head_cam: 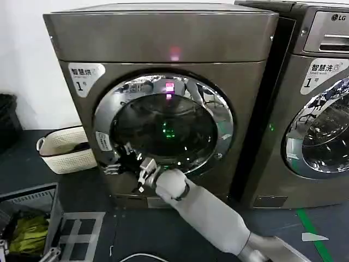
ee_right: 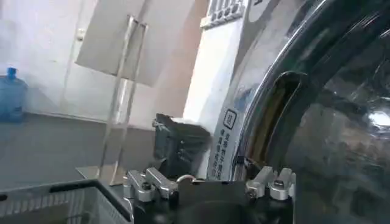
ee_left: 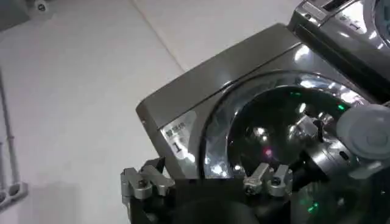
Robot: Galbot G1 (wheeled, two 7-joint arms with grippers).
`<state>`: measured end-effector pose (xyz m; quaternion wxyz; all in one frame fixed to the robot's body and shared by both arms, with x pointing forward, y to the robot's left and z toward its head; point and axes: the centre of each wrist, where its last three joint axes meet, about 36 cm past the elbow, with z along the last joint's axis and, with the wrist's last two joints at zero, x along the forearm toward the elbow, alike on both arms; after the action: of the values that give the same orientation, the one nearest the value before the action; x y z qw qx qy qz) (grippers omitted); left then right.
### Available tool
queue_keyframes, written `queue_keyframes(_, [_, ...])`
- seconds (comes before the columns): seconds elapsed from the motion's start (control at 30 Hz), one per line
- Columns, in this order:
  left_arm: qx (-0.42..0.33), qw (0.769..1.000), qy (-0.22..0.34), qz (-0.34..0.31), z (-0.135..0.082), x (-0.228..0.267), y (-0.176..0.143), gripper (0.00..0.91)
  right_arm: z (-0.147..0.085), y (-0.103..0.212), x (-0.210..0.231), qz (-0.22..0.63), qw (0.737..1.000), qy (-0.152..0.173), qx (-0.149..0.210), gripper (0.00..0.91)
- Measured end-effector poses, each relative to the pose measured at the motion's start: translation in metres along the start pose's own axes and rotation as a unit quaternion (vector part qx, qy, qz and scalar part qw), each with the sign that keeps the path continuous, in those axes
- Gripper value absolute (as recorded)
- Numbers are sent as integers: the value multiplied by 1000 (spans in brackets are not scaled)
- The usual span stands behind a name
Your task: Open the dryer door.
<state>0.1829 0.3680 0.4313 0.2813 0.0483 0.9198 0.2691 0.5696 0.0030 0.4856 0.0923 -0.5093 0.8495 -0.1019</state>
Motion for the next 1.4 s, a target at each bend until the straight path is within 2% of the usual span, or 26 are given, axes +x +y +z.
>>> queue_keyframes(0.13, [0, 1000, 1, -4, 0, 1, -1, 907, 8, -2, 2, -30, 999, -13, -5, 907])
queue_keyframes(0.23, [-1, 1000, 2, -5, 0, 1, 0, 907, 18, -5, 7, -64, 997, -45, -6, 907])
queue_keyframes(0.33, [-8, 1000, 5, -5, 4, 3, 5, 907, 24, -4, 17, -90, 994, -57, -11, 907])
queue_keyframes(0.43, [-18, 1000, 8, -6, 10, 5, 14, 907, 26, -4, 33, -135, 987, -89, -24, 907])
queue_keyframes(0.53, [-33, 999, 10, -10, 17, 6, 27, 907, 25, -9, 57, -185, 977, -110, -14, 907])
queue_keyframes(0.8, [-78, 996, 14, -46, 34, -7, 61, 907, 18, -23, 127, -278, 952, -126, -3, 907])
queue_keyframes(1.0, [-94, 994, 50, -9, 49, -41, 70, 907, 8, -27, 191, -344, 931, -119, 20, 907])
queue_keyframes(1.2, [-101, 994, 39, 29, 70, -82, 73, 907, -6, -27, 275, -297, 946, -125, 45, 907])
queue_keyframes(1.4, [-90, 992, -5, 86, 91, -128, 55, 907, -19, -28, 369, -132, 978, -153, 59, 907])
